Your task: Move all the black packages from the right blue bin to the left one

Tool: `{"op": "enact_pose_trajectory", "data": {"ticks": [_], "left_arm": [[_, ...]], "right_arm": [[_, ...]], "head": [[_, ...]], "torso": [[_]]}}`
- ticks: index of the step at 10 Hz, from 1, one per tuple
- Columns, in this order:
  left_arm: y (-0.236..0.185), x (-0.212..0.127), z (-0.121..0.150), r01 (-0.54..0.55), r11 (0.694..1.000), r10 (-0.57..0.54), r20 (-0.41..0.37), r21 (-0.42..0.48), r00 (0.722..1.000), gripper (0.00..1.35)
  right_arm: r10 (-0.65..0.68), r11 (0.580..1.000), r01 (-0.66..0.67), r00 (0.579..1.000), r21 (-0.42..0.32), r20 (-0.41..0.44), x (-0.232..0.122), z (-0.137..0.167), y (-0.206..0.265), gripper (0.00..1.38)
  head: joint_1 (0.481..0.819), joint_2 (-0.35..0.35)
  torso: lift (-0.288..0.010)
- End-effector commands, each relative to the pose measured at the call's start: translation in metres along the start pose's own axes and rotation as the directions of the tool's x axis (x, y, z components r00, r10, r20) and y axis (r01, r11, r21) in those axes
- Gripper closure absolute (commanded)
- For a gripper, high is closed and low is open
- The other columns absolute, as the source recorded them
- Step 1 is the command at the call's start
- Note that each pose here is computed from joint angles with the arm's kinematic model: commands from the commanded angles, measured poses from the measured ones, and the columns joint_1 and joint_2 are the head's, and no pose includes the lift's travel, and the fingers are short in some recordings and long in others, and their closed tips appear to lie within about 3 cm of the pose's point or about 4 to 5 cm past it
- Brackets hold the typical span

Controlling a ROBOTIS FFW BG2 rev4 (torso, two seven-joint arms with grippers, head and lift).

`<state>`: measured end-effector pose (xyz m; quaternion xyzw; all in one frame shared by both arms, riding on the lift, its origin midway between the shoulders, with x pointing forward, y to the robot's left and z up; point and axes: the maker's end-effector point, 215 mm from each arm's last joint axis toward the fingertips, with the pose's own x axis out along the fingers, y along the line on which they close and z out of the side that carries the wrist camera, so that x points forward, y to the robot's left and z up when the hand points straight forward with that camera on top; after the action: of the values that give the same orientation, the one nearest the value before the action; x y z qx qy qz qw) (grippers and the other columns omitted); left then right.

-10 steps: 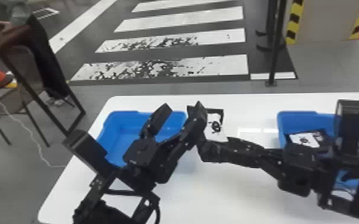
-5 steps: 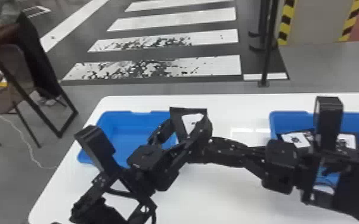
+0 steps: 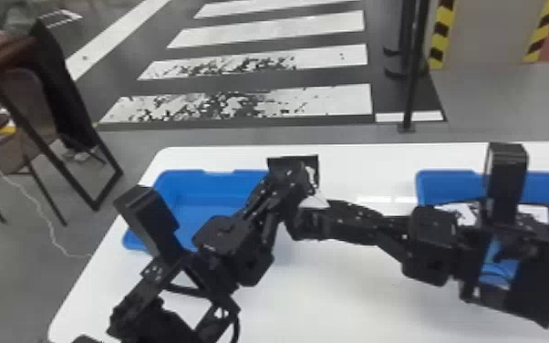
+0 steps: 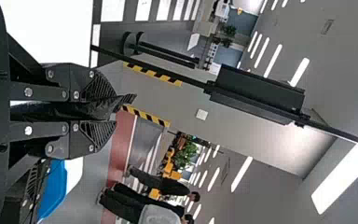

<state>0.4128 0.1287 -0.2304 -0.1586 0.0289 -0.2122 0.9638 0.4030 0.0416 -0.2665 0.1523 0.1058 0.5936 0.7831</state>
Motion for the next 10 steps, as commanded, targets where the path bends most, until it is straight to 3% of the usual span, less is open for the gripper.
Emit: {"op": "enact_pose_trajectory", "data": {"ticks": [1, 2, 3, 4, 5, 6, 7, 8, 9, 10], "left_arm": [[-0.003, 0.0, 0.006, 0.006, 1.0, -0.006, 0.016, 0.008, 1.0, 1.22], [-0.003, 0.001, 0.01, 0.007, 1.0, -0.007, 0.032, 0.013, 0.999, 1.22], [0.001, 0.002, 0.02, -0.005, 0.999, 0.003, 0.054, 0.033, 0.999, 1.22], [0.024, 0.004, 0.019, -0.063, 0.995, 0.058, 0.06, 0.073, 0.997, 1.22], [0.064, 0.009, 0.011, -0.155, 0.983, 0.147, 0.076, 0.1, 0.986, 1.22], [0.121, 0.01, -0.002, -0.276, 0.949, 0.265, 0.085, 0.151, 0.96, 1.22], [0.182, 0.001, -0.006, -0.408, 0.878, 0.391, 0.117, 0.252, 0.913, 1.22], [0.234, -0.012, -0.003, -0.519, 0.771, 0.493, 0.171, 0.369, 0.853, 1.22], [0.26, -0.03, 0.011, -0.594, 0.666, 0.547, 0.246, 0.451, 0.8, 1.21], [0.267, -0.033, 0.014, -0.61, 0.636, 0.561, 0.26, 0.473, 0.786, 1.08]], "right_arm": [[-0.032, 0.999, 0.033, 0.998, -0.023, 0.045, 0.003, 0.017, -0.023, 1.09], [-0.054, 0.998, 0.058, 0.995, -0.041, 0.084, 0.004, 0.03, -0.04, 0.89], [-0.075, 0.996, 0.079, 0.992, -0.036, 0.101, 0.001, 0.032, -0.053, 0.44], [-0.104, 0.994, 0.106, 0.989, -0.011, 0.105, -0.008, 0.025, -0.064, 0.08], [-0.143, 0.99, 0.142, 0.984, 0.015, 0.108, -0.022, 0.017, -0.077, 0.07], [-0.183, 0.983, 0.18, 0.976, 0.036, 0.116, -0.038, 0.012, -0.089, 0.15], [-0.211, 0.977, 0.208, 0.97, 0.042, 0.12, -0.05, 0.01, -0.095, 0.19], [-0.236, 0.972, 0.233, 0.965, 0.045, 0.11, -0.061, 0.006, -0.1, 0.2], [-0.255, 0.967, 0.252, 0.963, 0.045, 0.092, -0.068, 0.001, -0.1, 0.2], [-0.29, 0.957, 0.288, 0.954, 0.039, 0.069, -0.079, -0.003, -0.103, 0.2]], "head": [[0.695, 0.237], [0.695, 0.228], [0.695, 0.217], [0.695, 0.207], [0.695, 0.207], [0.695, 0.211], [0.695, 0.225], [0.695, 0.254], [0.695, 0.296], [0.695, 0.335]], "torso": [[-0.14], [-0.14], [-0.14], [-0.14], [-0.14], [-0.14], [-0.14], [-0.14], [-0.14], [-0.14]]}}
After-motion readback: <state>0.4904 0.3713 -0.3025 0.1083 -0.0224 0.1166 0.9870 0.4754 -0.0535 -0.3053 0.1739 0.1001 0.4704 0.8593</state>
